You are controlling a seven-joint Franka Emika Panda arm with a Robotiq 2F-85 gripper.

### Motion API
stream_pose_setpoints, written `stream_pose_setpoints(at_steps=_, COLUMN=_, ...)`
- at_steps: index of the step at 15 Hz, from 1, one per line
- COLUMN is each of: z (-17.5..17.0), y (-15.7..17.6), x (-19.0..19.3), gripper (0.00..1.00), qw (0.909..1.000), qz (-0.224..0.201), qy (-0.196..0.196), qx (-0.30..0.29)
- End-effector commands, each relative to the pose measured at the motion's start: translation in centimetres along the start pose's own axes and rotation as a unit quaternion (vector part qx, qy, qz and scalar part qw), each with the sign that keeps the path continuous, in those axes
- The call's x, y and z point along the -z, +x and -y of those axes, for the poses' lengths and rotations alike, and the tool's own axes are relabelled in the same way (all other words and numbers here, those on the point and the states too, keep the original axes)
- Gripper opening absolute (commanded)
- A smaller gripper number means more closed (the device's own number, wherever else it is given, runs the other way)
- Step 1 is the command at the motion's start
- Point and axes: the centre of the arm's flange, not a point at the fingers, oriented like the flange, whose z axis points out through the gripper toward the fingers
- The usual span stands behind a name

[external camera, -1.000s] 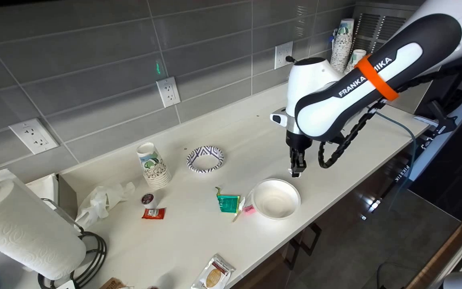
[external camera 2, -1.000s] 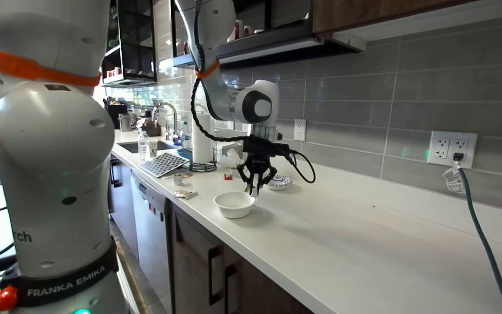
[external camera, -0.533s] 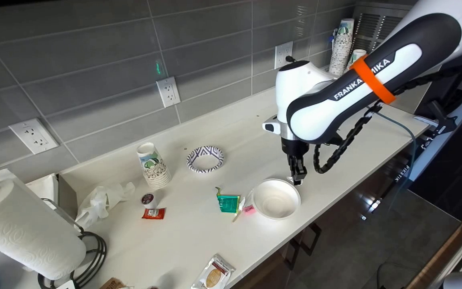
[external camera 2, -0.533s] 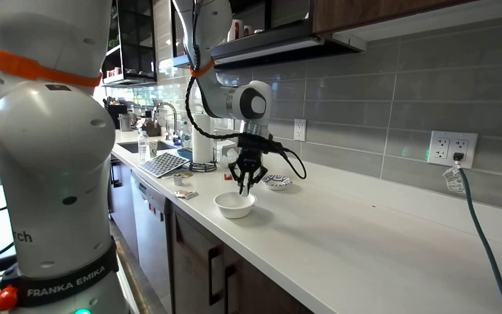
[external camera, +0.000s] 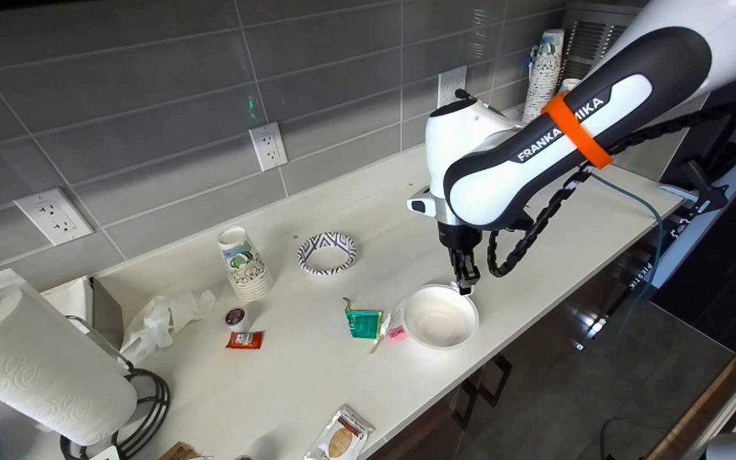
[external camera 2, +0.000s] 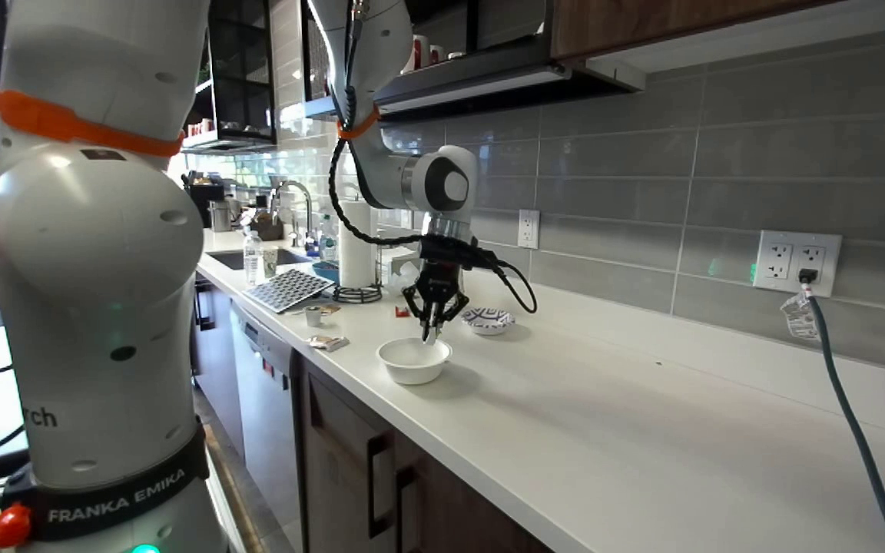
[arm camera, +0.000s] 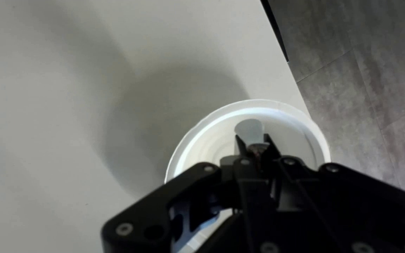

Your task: Pour the contents in the coffee pod on the right into the white bowl.

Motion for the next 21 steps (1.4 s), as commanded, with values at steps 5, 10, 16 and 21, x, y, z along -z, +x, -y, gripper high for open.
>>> stream_pose_setpoints(at_steps=5, z=0.0, y=0.0, x=0.0, gripper=0.09, qw=1.0, qz=0.0, qy=0.0, qx=-0.001)
stream_pose_setpoints(at_steps=10, z=0.2, y=0.2, x=-0.1, gripper=0.02, qw=0.9999, qz=0.007, qy=-0.003, qx=0.007)
stream_pose_setpoints(at_steps=16, z=1.3, y=1.6, x=-0.7, gripper=0.03, qw=0.9986, qz=0.032, qy=-0.009, qx=0.041)
stream_pose_setpoints(at_steps=21, z=1.9, y=2.5, x=-0.9, gripper=0.04, qw=0.9969, qz=0.047, qy=-0.015, qx=0.061)
